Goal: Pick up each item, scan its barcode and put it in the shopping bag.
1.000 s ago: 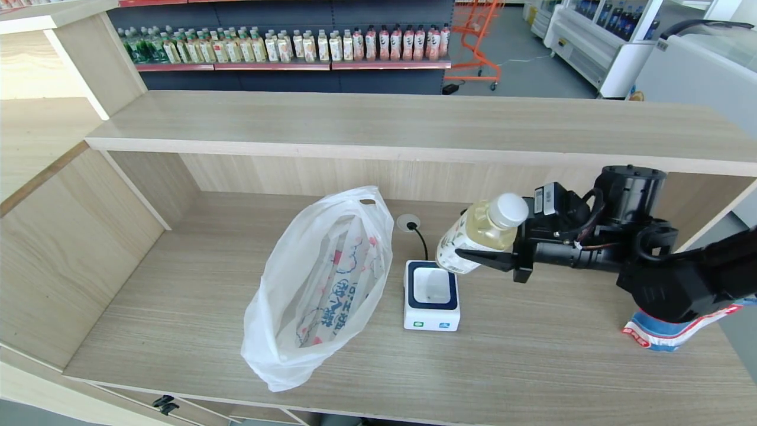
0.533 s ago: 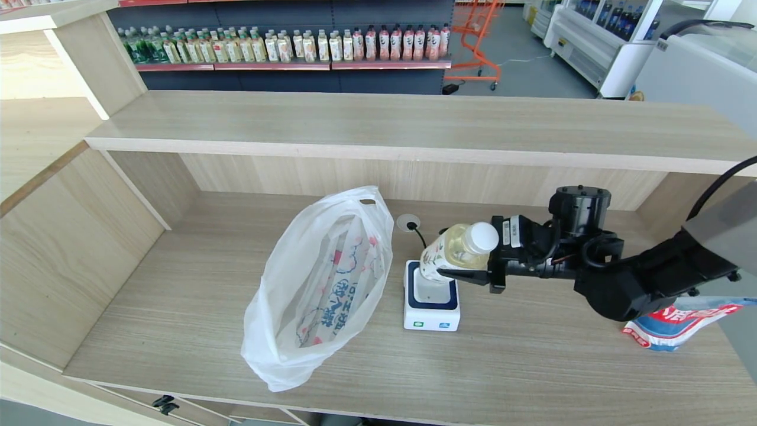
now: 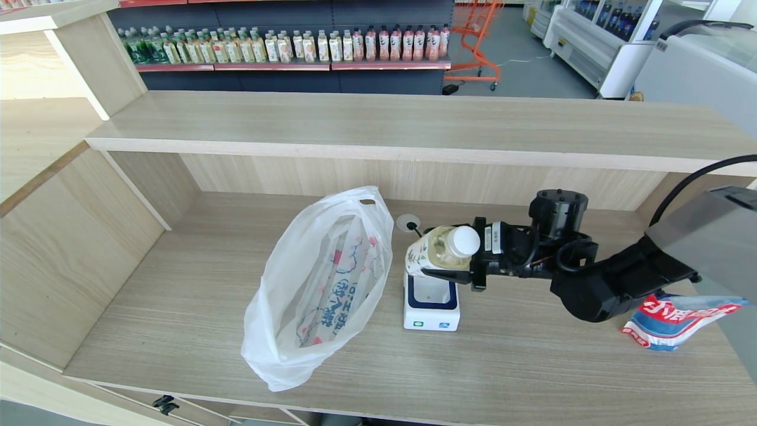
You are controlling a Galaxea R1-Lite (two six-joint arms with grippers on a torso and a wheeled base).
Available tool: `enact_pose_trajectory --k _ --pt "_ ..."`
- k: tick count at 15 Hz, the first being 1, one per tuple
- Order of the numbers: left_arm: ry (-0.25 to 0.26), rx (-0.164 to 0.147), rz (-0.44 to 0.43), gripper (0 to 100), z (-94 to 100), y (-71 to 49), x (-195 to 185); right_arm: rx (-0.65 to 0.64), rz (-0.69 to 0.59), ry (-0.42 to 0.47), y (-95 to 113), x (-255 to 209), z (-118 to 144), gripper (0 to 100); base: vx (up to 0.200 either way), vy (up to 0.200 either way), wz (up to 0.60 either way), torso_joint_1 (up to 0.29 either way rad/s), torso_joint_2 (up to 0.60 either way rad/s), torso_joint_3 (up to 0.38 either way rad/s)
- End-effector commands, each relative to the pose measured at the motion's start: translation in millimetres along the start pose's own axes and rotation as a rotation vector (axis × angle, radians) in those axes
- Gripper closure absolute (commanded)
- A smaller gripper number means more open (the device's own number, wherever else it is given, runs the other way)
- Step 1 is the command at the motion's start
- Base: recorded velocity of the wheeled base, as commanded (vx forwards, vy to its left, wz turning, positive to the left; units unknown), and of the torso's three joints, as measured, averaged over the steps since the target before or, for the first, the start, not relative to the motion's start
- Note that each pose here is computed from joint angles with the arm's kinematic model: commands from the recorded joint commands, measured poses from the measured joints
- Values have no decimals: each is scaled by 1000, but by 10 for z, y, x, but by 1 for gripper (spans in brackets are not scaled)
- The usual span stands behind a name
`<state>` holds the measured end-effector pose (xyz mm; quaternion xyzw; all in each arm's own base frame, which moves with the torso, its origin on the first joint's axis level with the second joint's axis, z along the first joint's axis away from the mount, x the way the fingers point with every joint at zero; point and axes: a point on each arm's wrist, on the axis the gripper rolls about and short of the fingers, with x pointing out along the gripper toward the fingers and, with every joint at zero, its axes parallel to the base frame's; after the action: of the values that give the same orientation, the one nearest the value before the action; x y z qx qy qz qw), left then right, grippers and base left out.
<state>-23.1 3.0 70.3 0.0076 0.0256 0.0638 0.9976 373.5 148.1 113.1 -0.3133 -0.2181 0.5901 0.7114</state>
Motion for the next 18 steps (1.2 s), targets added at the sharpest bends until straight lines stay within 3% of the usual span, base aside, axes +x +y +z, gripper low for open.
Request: enact_pose_trajectory --k 1,8,10,13,15,18 --pt "2 1 1 0 0 0 1 2 2 8 20 5 -40 100 0 0 0 0 0 0" --pt "2 1 1 0 0 0 1 -7 -16 13 -39 -68 41 100 0 0 0 0 0 0" --pt "2 1 1 0 0 0 1 29 -39 12 -101 -208 250 100 0 0 0 0 0 0" --pt "2 1 1 0 0 0 1 218 -111 -6 -185 -477 814 100 0 0 0 0 0 0" --pt "0 0 1 0 0 0 0 422 -235 -20 -319 -589 1160 100 0 0 0 0 0 0" --pt "2 1 1 0 0 0 1 738 -332 -4 -214 -696 1279 100 0 0 0 0 0 0"
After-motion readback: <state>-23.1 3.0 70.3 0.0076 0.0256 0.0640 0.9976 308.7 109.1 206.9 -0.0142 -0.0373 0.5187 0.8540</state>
